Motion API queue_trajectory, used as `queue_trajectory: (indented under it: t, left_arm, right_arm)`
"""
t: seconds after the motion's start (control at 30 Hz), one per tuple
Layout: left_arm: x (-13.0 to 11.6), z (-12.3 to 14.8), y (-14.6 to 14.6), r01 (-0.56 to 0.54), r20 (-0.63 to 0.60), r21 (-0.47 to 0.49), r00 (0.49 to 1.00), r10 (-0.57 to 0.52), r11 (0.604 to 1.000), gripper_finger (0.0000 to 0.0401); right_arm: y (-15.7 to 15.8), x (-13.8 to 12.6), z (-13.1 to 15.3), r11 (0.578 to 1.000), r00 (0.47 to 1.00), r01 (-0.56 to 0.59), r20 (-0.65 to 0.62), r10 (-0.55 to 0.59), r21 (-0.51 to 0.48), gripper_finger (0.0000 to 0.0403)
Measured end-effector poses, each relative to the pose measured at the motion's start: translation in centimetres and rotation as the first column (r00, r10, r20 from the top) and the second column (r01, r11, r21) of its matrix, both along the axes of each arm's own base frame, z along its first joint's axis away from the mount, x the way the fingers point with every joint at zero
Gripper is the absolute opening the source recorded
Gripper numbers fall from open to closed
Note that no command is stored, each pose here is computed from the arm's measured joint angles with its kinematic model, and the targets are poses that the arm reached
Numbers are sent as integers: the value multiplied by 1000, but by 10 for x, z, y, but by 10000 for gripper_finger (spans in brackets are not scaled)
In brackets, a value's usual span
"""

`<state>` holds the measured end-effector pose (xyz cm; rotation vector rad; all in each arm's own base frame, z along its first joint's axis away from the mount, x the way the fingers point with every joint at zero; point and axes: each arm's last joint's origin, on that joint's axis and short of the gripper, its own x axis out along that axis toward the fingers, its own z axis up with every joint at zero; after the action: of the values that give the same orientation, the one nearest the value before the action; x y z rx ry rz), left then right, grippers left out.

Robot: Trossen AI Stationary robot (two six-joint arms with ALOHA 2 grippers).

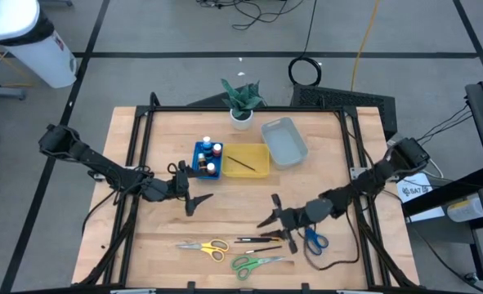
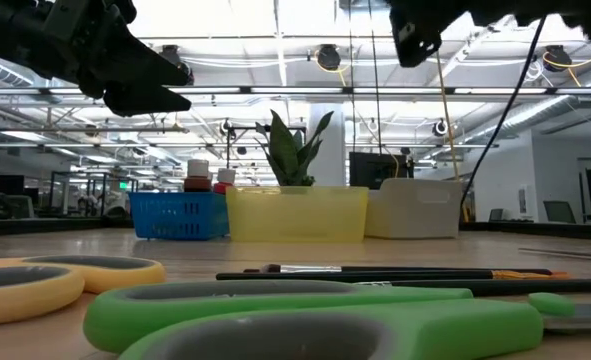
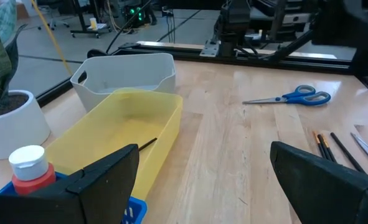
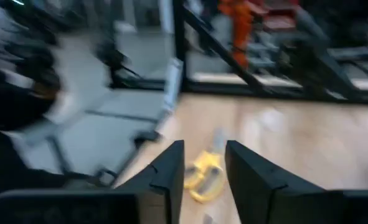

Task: Pick & Place Paint Supplies
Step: Put the black makeup brush into the yellow bin

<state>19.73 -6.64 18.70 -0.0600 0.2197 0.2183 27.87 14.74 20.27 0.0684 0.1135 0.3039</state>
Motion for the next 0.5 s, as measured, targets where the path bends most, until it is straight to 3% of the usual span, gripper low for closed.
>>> queue_trajectory:
  t: [0.13, 0.23, 0.4, 0.5]
  left_arm:
    - [0, 0, 0, 0, -1, 1, 1000, 0, 1000, 377]
    - [0, 0, 0, 2, -3, 12, 1000, -2, 1000, 377]
    - [0, 0, 0, 7, -8, 30, 1000, -6, 1000, 377]
    - [0, 0, 0, 8, -11, 34, 1000, -8, 999, 377]
  right_arm:
    - [20, 3, 7, 991, 987, 85, -128, -98, -103, 159]
    - [33, 11, 6, 988, 953, 93, -276, -124, -123, 187]
    - [49, 26, -20, 978, 869, 66, -469, -154, -198, 192]
    - [54, 30, -47, 985, 811, -38, -581, -69, -170, 183]
